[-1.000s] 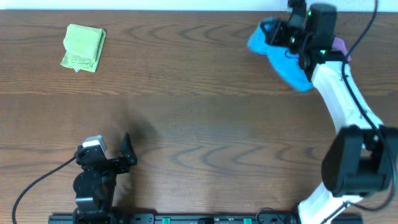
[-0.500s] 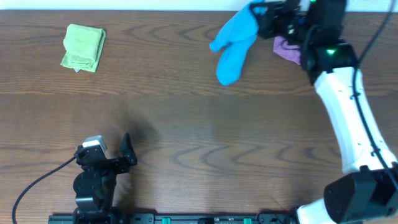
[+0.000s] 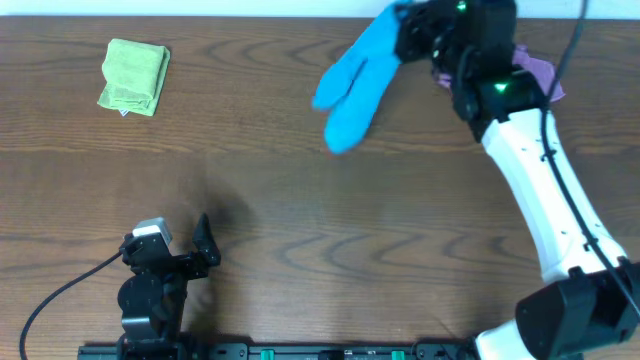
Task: Fold the cloth
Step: 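Lift the blue cloth with the right gripper and drag it toward table center, then swing the held blue cloth and lay it flat at table center, then pull the blue cloth's right corner outward with the right gripper to flatten, then release the cloth and retract the right arm toward rest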
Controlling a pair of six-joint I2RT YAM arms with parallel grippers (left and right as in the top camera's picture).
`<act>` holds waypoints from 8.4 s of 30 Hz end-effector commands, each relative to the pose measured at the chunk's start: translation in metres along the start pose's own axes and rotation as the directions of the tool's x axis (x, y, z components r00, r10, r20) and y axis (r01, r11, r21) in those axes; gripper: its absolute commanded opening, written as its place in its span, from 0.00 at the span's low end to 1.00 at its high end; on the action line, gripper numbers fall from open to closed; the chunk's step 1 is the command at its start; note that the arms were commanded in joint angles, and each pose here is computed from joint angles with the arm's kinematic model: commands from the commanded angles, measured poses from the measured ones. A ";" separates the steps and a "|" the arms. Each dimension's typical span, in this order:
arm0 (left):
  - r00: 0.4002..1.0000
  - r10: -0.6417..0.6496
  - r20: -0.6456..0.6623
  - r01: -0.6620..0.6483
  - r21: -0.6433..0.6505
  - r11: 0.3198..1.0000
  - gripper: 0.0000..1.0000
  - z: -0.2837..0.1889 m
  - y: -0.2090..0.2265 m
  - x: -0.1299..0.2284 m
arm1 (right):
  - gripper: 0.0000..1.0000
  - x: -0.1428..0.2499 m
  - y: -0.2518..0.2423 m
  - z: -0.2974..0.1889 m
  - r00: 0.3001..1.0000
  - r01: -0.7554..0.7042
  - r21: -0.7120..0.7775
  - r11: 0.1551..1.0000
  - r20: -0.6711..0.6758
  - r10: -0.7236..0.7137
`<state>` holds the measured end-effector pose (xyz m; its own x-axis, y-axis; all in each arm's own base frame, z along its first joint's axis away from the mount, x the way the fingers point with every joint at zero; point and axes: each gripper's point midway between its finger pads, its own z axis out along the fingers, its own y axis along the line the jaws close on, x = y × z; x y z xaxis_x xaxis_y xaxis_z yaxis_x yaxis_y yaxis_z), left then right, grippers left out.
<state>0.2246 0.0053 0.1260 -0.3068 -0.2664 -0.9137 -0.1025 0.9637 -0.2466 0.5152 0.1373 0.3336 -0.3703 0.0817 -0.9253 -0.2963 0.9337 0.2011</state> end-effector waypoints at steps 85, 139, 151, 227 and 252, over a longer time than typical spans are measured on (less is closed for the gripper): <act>1.000 -0.011 -0.020 0.010 -0.013 1.000 0.95 0.003 0.004 0.009 | 0.01 -0.006 0.033 0.049 0.879 0.452 0.174 0.875 -0.253 -0.404; 1.000 -0.011 -0.020 0.010 -0.013 1.000 0.95 0.003 0.004 0.009 | 0.01 0.337 0.128 0.096 0.739 0.176 -0.296 0.939 -0.591 -0.324; 1.000 -0.011 -0.020 0.010 -0.013 1.000 0.95 0.003 0.003 0.009 | 0.01 0.395 0.100 0.049 0.507 0.149 -0.258 0.955 -0.809 -0.298; 1.000 -0.011 -0.020 0.010 -0.013 1.000 0.95 0.003 0.004 0.009 | 0.02 0.365 -0.101 0.041 0.416 0.047 0.460 0.886 -0.816 0.402; 1.000 -0.011 -0.020 0.010 -0.013 1.000 0.95 0.003 0.003 0.009 | 0.01 0.275 -0.113 0.121 0.698 -0.140 0.369 0.919 -0.622 0.356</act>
<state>0.2246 0.0053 0.1260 -0.3068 -0.2664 -0.9137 -0.1025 0.9637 -0.2466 0.5482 0.0915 0.0040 -0.9121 0.1912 -0.3626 0.1344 0.9751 0.1761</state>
